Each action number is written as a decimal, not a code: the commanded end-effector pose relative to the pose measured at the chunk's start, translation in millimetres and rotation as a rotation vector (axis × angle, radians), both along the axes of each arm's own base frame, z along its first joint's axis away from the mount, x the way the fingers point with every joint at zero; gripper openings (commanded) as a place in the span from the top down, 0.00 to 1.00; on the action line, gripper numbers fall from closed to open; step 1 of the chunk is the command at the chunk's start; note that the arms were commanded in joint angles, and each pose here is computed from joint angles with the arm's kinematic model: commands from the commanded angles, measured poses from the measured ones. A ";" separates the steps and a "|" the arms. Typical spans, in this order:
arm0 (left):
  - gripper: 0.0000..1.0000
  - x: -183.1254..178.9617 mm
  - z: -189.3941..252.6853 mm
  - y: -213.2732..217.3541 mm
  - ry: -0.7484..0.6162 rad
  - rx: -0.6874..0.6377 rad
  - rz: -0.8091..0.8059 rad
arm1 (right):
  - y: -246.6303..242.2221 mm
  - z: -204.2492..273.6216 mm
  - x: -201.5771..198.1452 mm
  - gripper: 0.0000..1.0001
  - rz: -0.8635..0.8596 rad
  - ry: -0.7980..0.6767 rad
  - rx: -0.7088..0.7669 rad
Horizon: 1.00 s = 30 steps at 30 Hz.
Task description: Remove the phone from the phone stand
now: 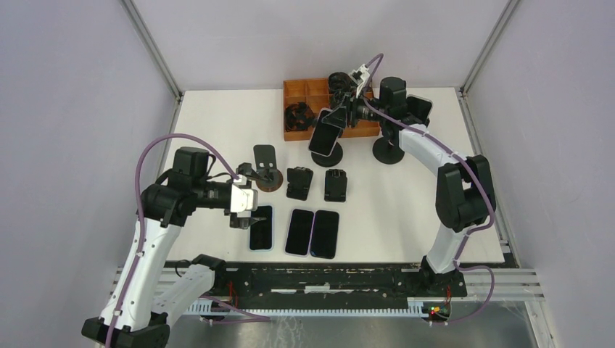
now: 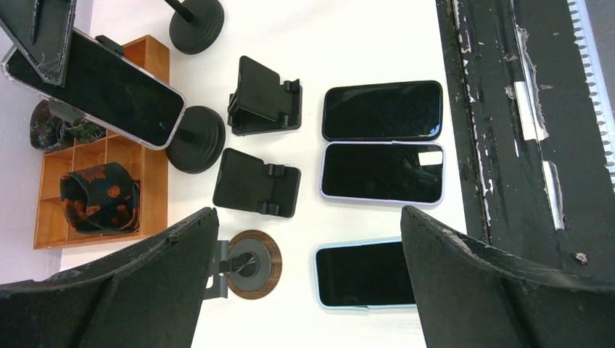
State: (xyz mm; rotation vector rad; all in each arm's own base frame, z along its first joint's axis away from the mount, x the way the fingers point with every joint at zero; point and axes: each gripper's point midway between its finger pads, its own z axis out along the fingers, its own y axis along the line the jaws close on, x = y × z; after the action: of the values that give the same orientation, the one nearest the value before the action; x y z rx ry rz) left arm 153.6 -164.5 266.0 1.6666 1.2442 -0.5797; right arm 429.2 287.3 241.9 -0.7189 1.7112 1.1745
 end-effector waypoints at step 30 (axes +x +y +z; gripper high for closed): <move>0.00 45.6 76.7 -31.8 0.160 -0.264 0.113 | -22.1 252.2 -145.7 1.00 0.089 -0.325 0.428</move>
State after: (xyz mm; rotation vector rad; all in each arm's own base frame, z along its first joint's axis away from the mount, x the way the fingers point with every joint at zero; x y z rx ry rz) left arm 199.7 -187.8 307.3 1.3795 1.3934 -0.7416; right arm 336.6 277.7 435.1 -0.6640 1.3353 1.2947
